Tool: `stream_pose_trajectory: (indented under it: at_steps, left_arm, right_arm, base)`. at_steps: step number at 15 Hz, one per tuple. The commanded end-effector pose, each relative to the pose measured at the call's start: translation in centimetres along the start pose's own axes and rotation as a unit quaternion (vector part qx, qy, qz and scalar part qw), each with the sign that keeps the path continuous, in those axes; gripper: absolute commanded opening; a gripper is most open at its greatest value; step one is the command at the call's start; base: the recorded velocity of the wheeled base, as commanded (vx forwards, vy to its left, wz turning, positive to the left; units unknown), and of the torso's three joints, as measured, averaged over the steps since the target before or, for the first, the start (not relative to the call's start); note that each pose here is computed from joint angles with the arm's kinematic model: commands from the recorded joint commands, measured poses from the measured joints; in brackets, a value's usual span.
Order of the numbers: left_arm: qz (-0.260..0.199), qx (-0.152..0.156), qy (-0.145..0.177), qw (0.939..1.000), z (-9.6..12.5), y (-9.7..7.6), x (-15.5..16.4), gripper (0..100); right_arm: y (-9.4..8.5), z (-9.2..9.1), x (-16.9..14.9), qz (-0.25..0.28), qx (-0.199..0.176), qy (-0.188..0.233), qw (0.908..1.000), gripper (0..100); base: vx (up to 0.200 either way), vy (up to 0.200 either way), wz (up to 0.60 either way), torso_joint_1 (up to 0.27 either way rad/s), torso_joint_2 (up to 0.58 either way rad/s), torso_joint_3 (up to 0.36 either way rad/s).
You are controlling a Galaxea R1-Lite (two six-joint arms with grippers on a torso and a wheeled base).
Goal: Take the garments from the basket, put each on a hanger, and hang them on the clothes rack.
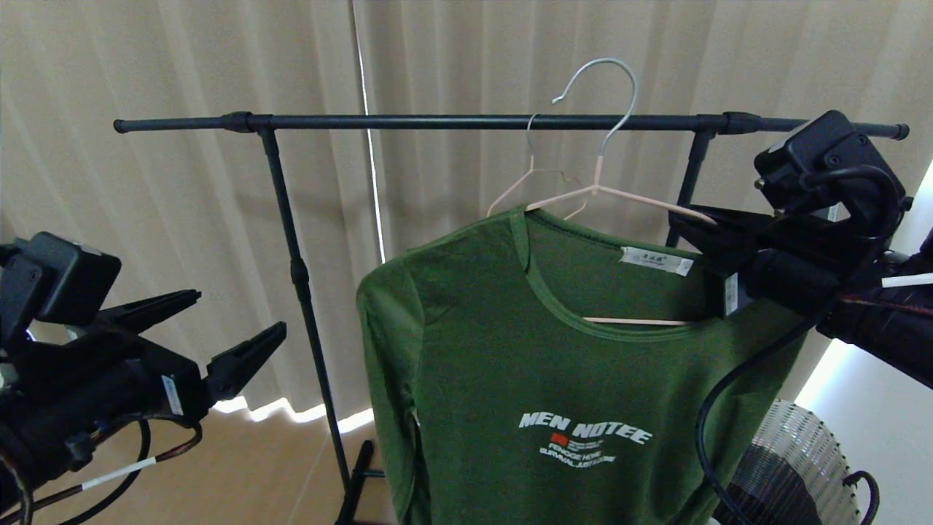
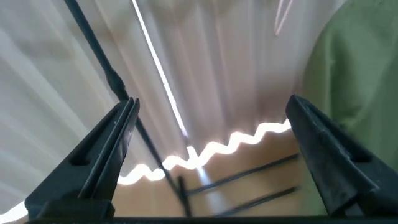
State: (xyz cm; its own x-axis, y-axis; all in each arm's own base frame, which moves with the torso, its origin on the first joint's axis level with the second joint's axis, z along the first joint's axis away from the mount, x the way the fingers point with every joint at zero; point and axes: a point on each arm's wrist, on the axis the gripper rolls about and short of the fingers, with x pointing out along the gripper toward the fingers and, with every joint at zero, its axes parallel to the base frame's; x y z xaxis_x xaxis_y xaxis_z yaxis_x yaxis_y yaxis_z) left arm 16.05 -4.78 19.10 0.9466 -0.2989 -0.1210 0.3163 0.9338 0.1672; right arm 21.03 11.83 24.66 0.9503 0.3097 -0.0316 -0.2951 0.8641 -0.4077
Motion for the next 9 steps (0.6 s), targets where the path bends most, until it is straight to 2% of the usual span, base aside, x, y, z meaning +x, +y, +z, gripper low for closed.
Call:
stream_pose_trajectory:
  at_steps: [1,3,5,6,9]
  left_arm:
    - [0.003,-0.009,-0.006,0.9999,-0.4,0.0,-1.2,100]
    - [0.005,-0.011,-0.008,0.9999,-0.4,0.1,-1.2,100]
    - [-0.019,-0.008,-0.030,0.9993,0.1,0.1,-1.3,100]
    - [-0.025,-0.008,-0.029,0.9992,-0.1,0.4,-1.5,100]
    - [-0.047,-0.013,-0.015,0.9987,-0.8,0.3,-0.8,100]
  right_arm:
    - [-0.6,-0.3,0.0,-0.011,-0.001,0.011,0.9999,0]
    - [-1.0,-0.2,-0.3,-0.008,-0.002,0.032,0.9995,0]
    - [-1.4,-0.1,-0.8,-0.019,0.005,0.043,0.9989,0]
    - [-1.7,-0.1,-0.9,-0.027,0.004,0.057,0.9980,0]
    - [-2.9,0.1,-0.7,-0.053,0.013,0.055,0.9970,0]
  base:
    - [0.000,0.000,0.00,0.000,0.00,0.000]
    - [0.000,0.000,0.00,0.000,0.00,0.000]
    - [0.000,0.000,0.00,0.000,0.00,0.000]
    - [0.000,0.000,0.00,0.000,0.00,0.000]
    - [0.000,0.000,0.00,0.000,0.00,0.000]
